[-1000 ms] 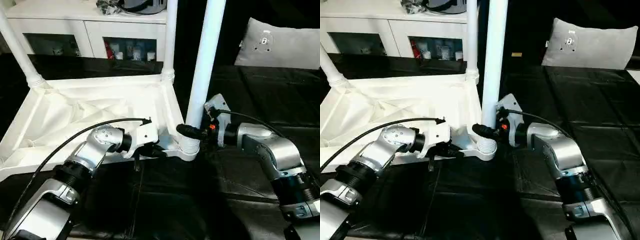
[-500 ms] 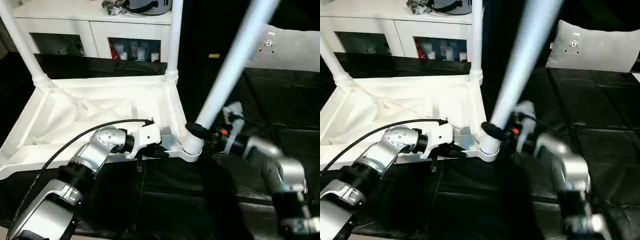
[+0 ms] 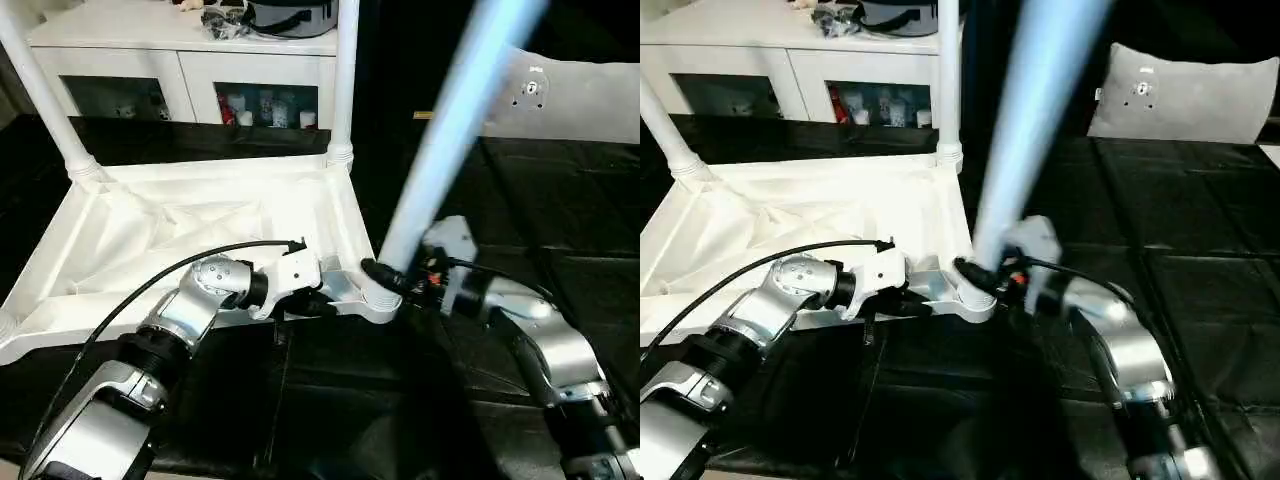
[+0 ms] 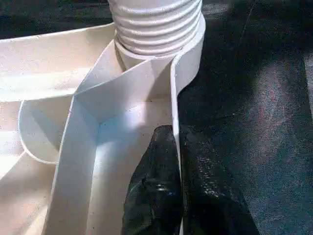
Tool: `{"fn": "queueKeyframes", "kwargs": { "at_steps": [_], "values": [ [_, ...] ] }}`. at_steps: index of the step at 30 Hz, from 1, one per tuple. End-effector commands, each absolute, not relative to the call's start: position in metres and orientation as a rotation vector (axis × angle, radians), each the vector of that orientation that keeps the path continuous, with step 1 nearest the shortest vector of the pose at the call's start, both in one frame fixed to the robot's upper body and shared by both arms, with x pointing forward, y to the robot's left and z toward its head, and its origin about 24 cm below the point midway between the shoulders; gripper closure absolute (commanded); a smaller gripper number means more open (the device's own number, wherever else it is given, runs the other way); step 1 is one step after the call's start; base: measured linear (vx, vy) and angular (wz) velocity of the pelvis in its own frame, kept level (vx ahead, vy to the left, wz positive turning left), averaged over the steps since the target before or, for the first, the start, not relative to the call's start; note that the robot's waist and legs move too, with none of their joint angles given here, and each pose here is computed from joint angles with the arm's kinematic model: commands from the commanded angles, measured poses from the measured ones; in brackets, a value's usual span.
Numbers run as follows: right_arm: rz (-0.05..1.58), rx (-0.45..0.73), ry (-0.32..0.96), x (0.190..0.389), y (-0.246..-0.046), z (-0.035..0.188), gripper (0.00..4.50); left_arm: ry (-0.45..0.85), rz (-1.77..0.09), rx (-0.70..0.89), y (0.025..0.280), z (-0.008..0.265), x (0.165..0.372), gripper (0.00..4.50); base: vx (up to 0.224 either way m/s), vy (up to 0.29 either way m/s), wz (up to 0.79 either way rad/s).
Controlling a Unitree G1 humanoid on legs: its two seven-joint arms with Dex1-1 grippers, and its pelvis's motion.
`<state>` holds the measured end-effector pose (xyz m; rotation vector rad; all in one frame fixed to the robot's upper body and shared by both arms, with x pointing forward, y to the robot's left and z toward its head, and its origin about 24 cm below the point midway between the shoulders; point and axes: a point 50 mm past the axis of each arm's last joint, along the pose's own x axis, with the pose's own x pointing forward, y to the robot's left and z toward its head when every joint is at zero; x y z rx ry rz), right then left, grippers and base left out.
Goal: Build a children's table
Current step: Insert table leg to table base
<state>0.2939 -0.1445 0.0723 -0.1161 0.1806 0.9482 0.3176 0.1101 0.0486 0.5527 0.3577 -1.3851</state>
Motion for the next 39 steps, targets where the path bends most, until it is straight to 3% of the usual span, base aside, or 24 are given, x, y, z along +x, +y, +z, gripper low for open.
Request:
{"fn": "queueKeyframes", "kwargs": {
  "at_steps": [1, 5, 16, 18, 23, 25, 27, 30, 35, 39],
  "values": [
    [0.923, -0.14, 0.405, 0.285, -0.158, 0.036, 2.62, 0.326, -1.413, 0.618, 0.112, 0.059, 0.322, 4.5, 0.0, 0.0, 0.0],
    [1.077, -0.146, 0.489, 0.282, -0.151, 0.031, 2.62, 0.33, -1.451, 0.664, 0.113, 0.065, 0.327, 4.5, 0.0, 0.0, 0.0],
    [1.11, -0.102, 0.494, 0.284, -0.142, 0.03, 2.62, 0.357, -1.447, 0.68, 0.12, 0.068, 0.333, 4.5, 0.0, 0.0, 0.0],
    [0.973, -0.09, 0.506, 0.288, -0.14, 0.028, 2.62, 0.396, -1.374, 0.59, 0.123, 0.061, 0.331, 4.5, 0.0, 0.0, 0.0],
    [0.834, -0.071, 0.512, 0.293, -0.136, 0.026, 2.62, 0.428, -1.314, 0.499, 0.12, 0.055, 0.325, 4.5, 0.0, 0.0, 0.0],
    [0.656, -0.045, 0.515, 0.302, -0.128, 0.023, 2.62, 0.452, -1.219, 0.4, 0.103, 0.046, 0.313, 4.5, 0.0, 0.0, 0.0],
    [0.612, -0.046, 0.513, 0.305, -0.126, 0.022, 2.63, 0.457, -1.19, 0.388, 0.096, 0.044, 0.309, 4.5, 0.0, 0.0, 0.0],
    [0.461, 0.002, 0.537, 0.318, -0.119, 0.019, 2.63, 0.442, -1.119, 0.334, 0.061, 0.044, 0.301, 4.5, 0.0, 0.0, 0.0],
    [0.428, -0.011, 0.546, 0.32, -0.112, 0.017, 2.63, 0.441, -1.075, 0.336, 0.04, 0.049, 0.299, 4.5, 0.0, 0.0, 0.0],
    [0.431, 0.017, 0.449, 0.325, -0.11, 0.03, 2.63, 0.425, -1.036, 0.429, 0.053, 0.05, 0.3, 4.5, 0.0, 0.0, 0.0]
  ]
}}
